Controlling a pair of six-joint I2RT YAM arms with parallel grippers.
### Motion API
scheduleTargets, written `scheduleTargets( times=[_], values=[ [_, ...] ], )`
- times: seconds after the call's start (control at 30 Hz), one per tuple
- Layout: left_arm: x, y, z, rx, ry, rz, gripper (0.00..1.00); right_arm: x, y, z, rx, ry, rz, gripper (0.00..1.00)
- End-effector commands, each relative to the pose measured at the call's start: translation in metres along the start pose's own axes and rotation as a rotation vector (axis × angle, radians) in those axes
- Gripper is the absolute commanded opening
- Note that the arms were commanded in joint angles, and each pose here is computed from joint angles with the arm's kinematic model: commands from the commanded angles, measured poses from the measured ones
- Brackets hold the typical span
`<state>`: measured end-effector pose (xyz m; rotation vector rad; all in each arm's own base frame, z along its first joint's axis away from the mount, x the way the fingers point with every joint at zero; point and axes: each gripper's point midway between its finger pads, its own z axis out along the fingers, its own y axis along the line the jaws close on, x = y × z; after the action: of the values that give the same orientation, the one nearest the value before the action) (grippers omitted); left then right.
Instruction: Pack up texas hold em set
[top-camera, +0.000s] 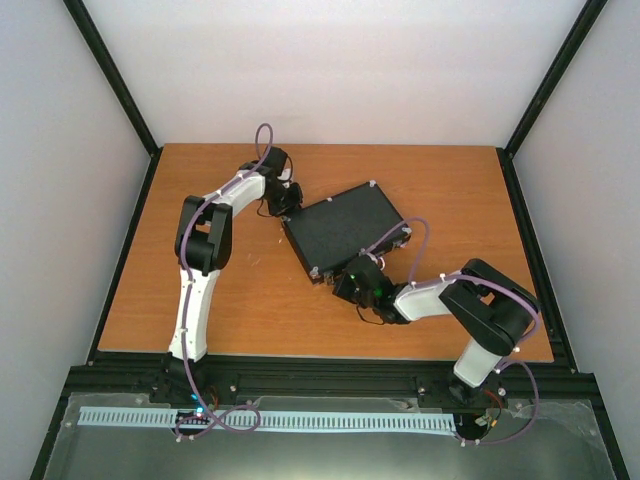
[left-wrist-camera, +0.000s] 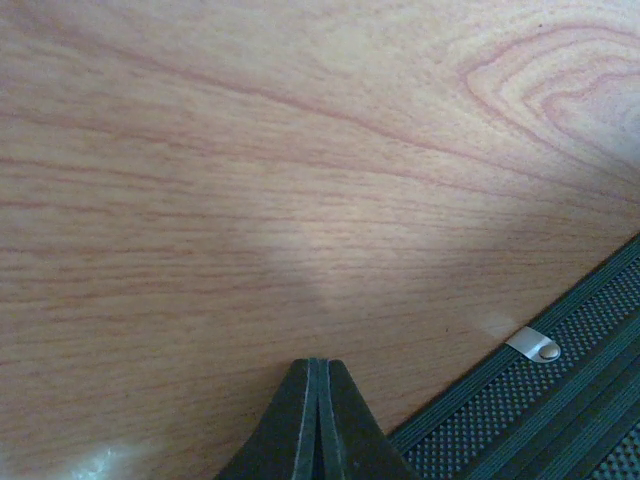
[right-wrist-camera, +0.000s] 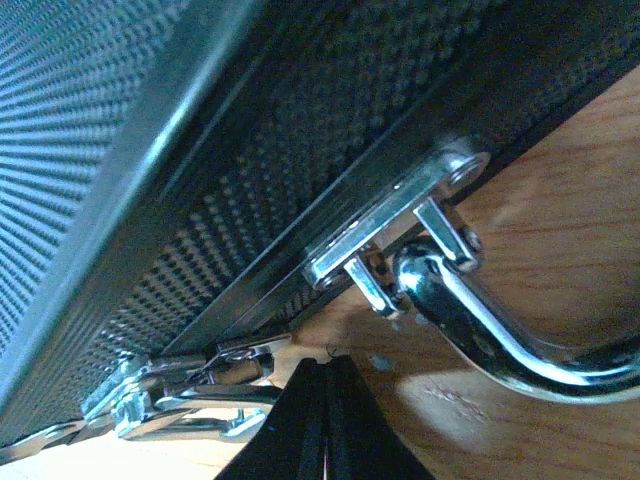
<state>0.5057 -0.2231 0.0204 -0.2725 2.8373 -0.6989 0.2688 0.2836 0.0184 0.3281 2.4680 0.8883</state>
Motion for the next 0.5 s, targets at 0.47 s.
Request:
scheduleTargets(
  times=[0.47],
  values=[
    [0.031,0.032,0.026,-0.057,0.113,-0.014,0.01,0.024,-0.022,-0.008,-0.037,0.050,-0.009,0.03]
  ],
)
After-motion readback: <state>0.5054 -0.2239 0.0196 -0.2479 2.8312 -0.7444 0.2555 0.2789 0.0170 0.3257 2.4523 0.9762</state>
